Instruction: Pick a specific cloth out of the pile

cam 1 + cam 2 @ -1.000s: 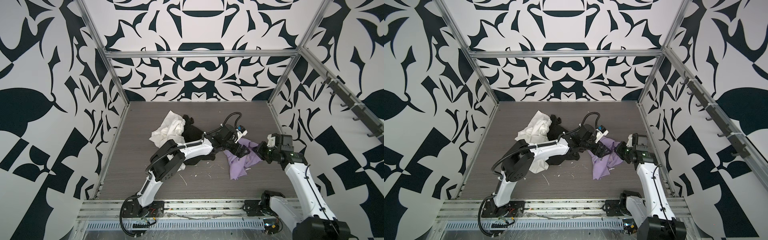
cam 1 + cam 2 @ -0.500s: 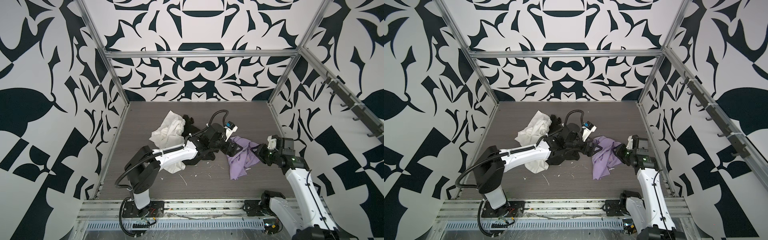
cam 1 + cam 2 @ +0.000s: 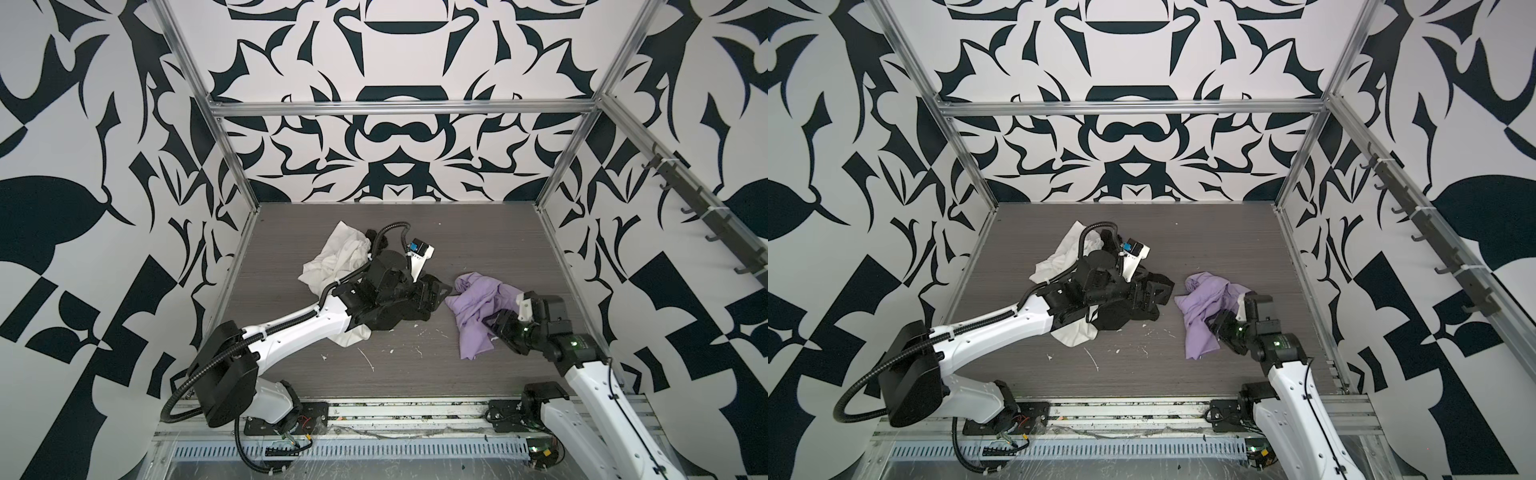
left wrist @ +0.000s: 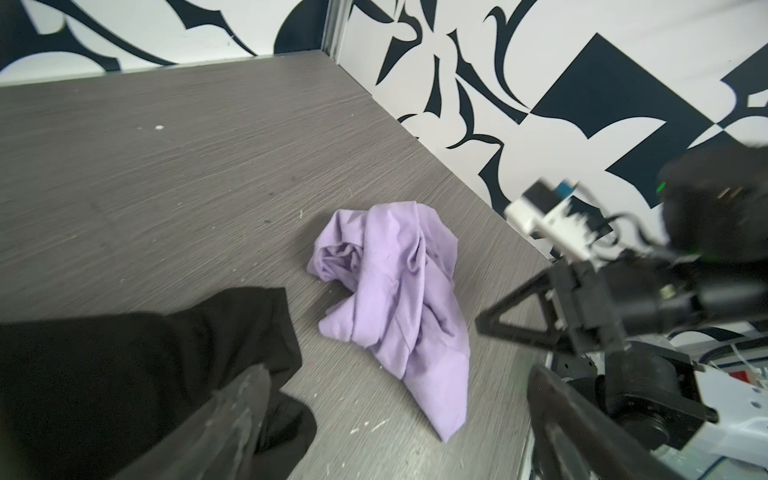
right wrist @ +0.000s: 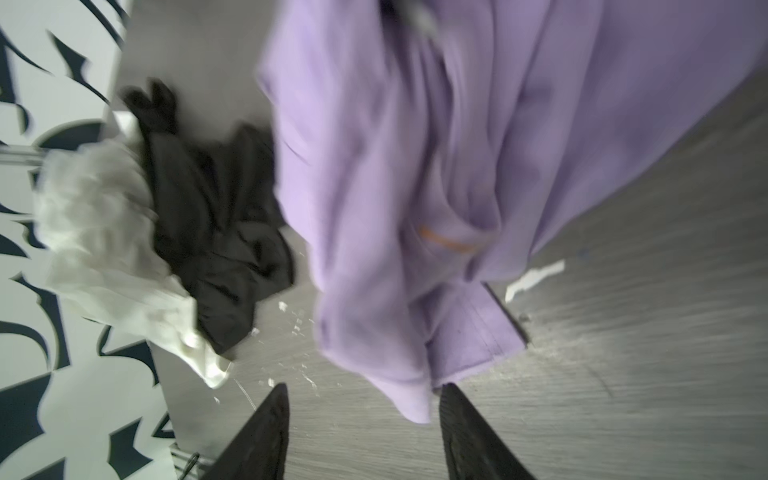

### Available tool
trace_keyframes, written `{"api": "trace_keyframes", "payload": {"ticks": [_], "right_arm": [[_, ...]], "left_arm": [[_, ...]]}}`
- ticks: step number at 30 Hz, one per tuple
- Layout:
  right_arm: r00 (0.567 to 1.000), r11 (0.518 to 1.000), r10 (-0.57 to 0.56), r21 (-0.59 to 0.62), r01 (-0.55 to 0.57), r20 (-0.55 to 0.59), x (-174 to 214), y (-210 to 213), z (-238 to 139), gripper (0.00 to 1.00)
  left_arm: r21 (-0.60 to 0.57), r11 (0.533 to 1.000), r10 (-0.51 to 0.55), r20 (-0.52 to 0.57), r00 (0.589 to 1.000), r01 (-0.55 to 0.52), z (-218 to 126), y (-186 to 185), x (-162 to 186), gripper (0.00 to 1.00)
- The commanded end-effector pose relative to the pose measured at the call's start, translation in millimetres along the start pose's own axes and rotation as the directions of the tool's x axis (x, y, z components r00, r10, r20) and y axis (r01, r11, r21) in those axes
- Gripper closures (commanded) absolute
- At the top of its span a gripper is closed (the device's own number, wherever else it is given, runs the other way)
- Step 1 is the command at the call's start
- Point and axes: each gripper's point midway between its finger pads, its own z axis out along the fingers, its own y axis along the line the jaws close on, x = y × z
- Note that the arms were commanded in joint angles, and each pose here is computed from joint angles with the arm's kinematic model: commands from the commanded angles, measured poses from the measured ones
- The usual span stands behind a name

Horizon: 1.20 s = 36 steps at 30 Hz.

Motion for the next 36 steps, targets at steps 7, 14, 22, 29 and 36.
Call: {"api": "trace_keyframes", "payload": {"ticks": [7,14,22,29,36], "right_arm": [[0.994,0.999,0.044,0.001,-0.044,0.103,-31,3,49,0.34],[0.985,0.990,-0.086,0.126,0.068,0.146,-80,6,73,0.35],[0.977,0.980,-0.108,0.187,0.073,0.186,-149,6,87,0.36],[0.972,0.978,-0.106,0.199,0.063,0.211,-190,7,102,0.37],[0.962,0.970,-0.152,0.221,0.101,0.229,-201,8,87,0.37]], "left_arm": [[-0.056,0.998,0.019,0.002,1.000,-0.019,-11,9,4,0.01],[-0.068,0.998,0.013,0.011,1.000,-0.012,-19,11,7,0.01],[-0.085,0.996,0.020,0.021,1.000,-0.018,-24,14,8,0.01],[-0.105,0.993,0.049,0.020,0.999,-0.046,-26,18,9,0.00],[-0.166,0.985,0.064,0.063,0.996,-0.053,-39,25,0,0.01]]}}
